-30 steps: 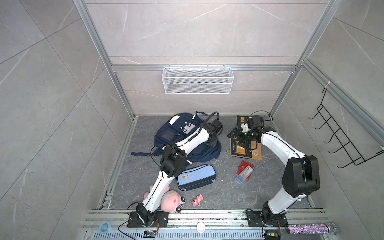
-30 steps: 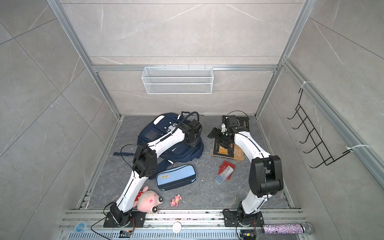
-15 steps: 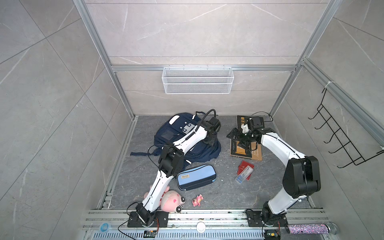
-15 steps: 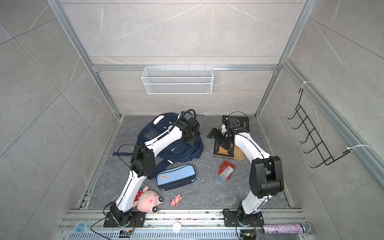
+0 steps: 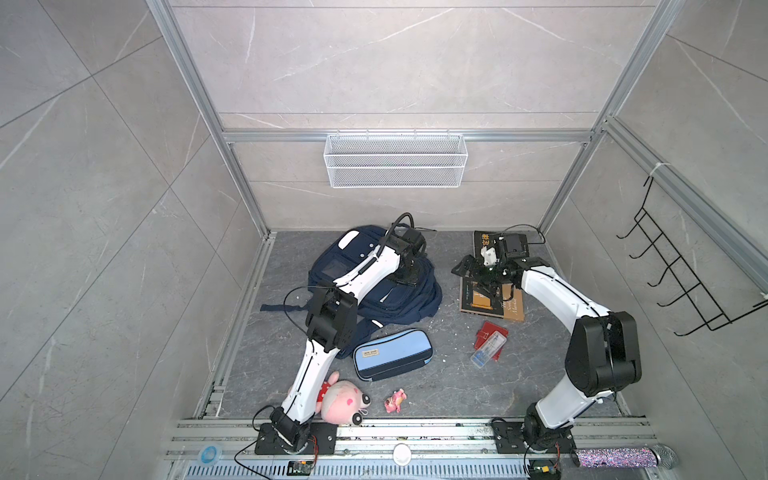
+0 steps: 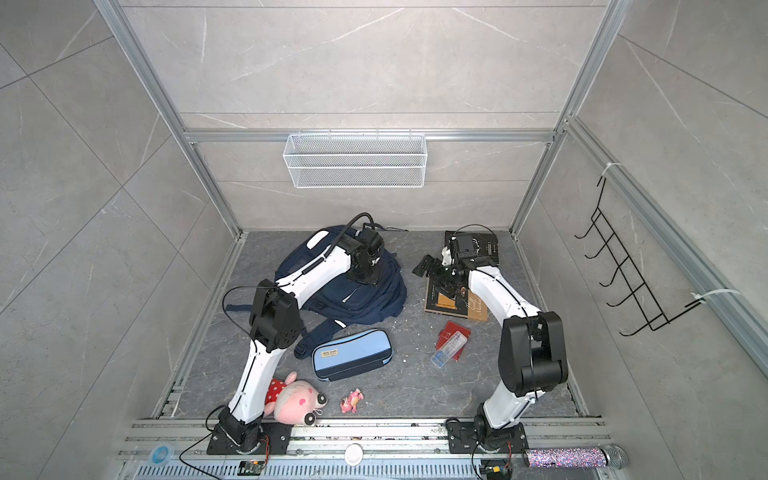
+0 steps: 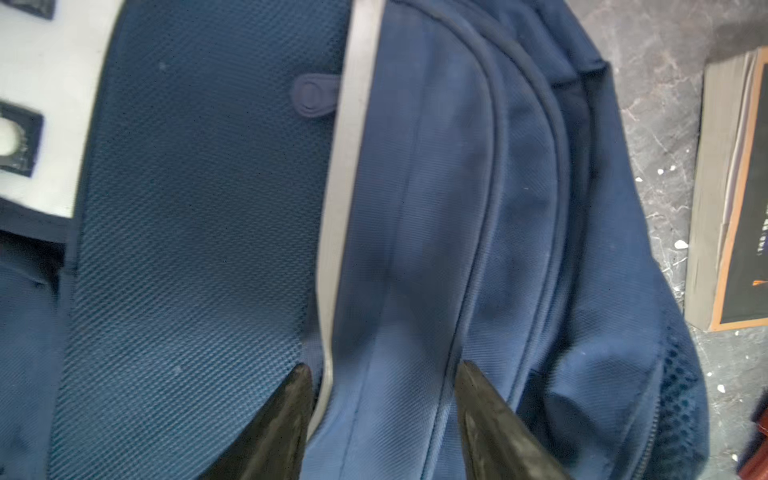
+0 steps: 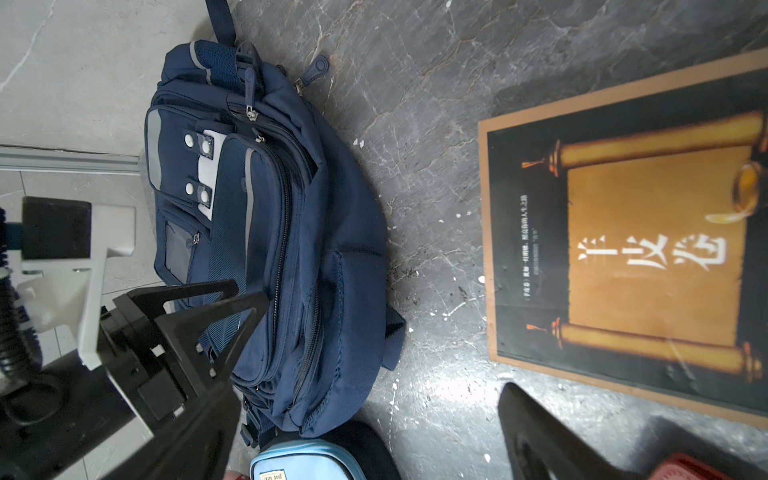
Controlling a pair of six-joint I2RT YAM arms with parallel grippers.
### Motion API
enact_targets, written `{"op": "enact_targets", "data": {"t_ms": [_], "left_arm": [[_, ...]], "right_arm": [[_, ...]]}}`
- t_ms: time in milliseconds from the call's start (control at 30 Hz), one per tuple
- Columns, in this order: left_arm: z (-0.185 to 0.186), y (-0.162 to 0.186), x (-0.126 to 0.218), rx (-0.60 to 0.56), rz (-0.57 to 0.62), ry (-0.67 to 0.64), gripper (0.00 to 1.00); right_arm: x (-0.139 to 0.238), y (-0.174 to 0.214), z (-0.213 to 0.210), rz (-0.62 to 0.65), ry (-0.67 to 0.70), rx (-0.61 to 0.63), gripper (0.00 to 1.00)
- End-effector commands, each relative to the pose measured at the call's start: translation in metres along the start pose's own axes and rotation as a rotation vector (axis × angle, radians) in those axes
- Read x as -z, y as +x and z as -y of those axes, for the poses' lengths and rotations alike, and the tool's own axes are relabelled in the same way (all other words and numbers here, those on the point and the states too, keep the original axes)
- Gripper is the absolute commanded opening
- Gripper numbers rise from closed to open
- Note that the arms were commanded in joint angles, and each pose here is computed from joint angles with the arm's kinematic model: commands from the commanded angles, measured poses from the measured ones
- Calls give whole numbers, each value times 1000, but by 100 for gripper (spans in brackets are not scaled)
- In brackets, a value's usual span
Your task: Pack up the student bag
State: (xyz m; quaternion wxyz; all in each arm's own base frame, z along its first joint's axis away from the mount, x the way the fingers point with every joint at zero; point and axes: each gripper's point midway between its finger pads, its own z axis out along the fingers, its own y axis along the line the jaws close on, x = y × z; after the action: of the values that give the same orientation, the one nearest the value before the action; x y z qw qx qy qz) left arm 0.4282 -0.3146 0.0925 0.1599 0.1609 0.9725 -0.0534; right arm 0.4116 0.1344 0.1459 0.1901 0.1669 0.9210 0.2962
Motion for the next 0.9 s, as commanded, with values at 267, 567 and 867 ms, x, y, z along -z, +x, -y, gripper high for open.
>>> {"op": "enact_targets", "data": {"t_ms": [267,567,867], "left_arm": [[12,-12,6,-8,52,11,66],[11,-15,-34,-23,44,-52,63],[15,-13,-36,2,42,2,38]], "right_arm": [[0,-3,-4,-6,-9,11,99],[-8,-6,-3,-11,-7,-10,99],[0,-8,-7,5,-5,1,99]]}}
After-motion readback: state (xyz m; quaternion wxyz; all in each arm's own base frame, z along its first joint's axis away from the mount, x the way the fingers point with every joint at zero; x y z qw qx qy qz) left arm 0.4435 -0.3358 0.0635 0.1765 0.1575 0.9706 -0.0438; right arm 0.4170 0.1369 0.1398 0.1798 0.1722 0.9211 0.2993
